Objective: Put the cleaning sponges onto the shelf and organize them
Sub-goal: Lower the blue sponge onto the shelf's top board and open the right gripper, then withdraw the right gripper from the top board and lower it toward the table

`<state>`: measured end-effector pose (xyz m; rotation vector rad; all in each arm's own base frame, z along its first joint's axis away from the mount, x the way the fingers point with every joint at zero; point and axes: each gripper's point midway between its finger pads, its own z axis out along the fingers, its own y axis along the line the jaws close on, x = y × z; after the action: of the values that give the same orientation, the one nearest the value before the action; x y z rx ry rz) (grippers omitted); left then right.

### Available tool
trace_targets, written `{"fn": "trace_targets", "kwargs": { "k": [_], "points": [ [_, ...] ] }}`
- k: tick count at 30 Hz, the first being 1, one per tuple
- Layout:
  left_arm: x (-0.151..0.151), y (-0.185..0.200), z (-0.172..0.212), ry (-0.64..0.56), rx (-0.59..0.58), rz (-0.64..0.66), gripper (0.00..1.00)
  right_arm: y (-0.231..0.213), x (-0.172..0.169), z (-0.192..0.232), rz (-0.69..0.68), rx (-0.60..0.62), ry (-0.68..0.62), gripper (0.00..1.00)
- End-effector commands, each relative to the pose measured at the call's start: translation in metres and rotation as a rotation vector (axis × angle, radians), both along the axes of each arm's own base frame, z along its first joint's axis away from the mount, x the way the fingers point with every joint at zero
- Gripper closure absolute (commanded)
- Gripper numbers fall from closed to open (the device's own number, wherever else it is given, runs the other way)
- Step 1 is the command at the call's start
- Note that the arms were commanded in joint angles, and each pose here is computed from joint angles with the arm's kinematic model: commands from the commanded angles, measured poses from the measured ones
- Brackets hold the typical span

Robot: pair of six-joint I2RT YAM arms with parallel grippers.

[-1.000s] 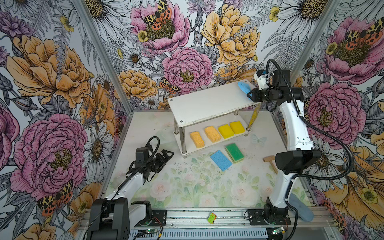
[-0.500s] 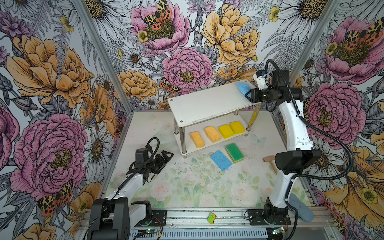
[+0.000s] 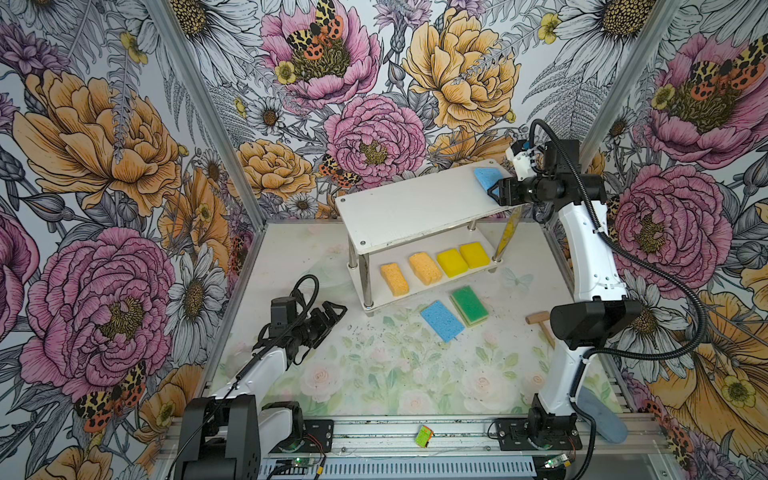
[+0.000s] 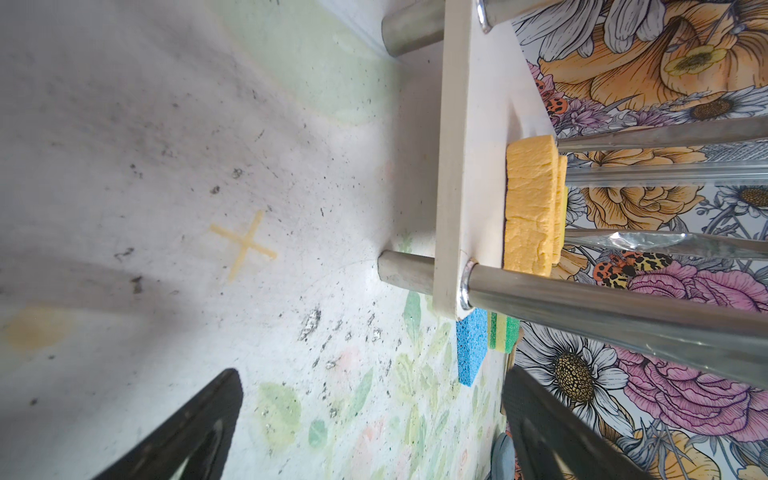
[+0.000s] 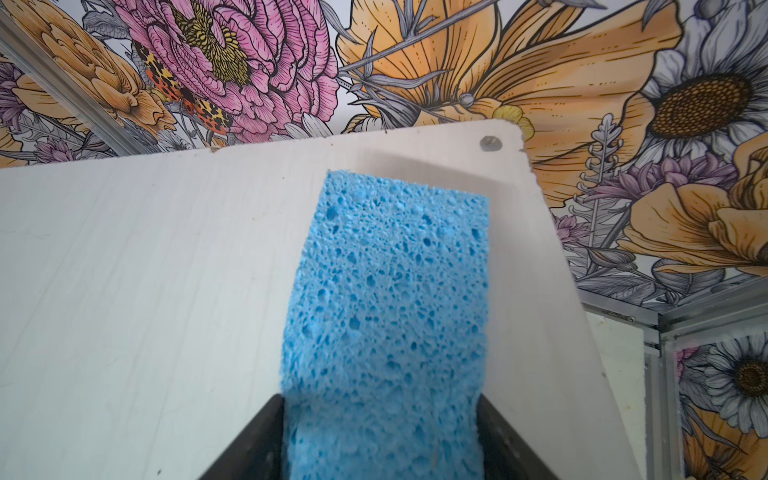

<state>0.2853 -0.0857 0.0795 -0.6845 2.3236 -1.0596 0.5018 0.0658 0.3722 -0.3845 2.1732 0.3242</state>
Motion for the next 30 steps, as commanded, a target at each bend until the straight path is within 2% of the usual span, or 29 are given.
{"fn": "trace_targets", "kwargs": {
  "k": [1,9,22,25,26,30],
  "points": [
    [-0.001,0.003,-0.003,-0.011,0.015,0.000,0.01,0.003,-0.009,0.019,0.024,-0.022,-0.055,0.29],
    [0.000,0.003,-0.003,-0.011,0.015,-0.001,0.01,-0.003,-0.012,0.026,0.040,-0.096,-0.099,0.23],
    [-0.001,0.003,-0.005,-0.006,0.015,-0.001,0.01,-0.004,-0.018,0.038,0.089,-0.155,-0.155,0.20],
    [-0.001,0.004,-0.005,-0.007,0.014,0.003,0.01,0.000,-0.026,0.049,0.110,-0.149,-0.182,0.19],
    [-0.001,0.004,-0.004,-0.010,0.014,0.006,0.01,0.002,-0.030,0.054,0.121,-0.137,-0.194,0.13],
    [0.000,0.004,-0.002,-0.014,0.010,0.008,0.01,0.017,-0.051,0.075,0.178,-0.094,-0.239,0.11]
  ]
}}
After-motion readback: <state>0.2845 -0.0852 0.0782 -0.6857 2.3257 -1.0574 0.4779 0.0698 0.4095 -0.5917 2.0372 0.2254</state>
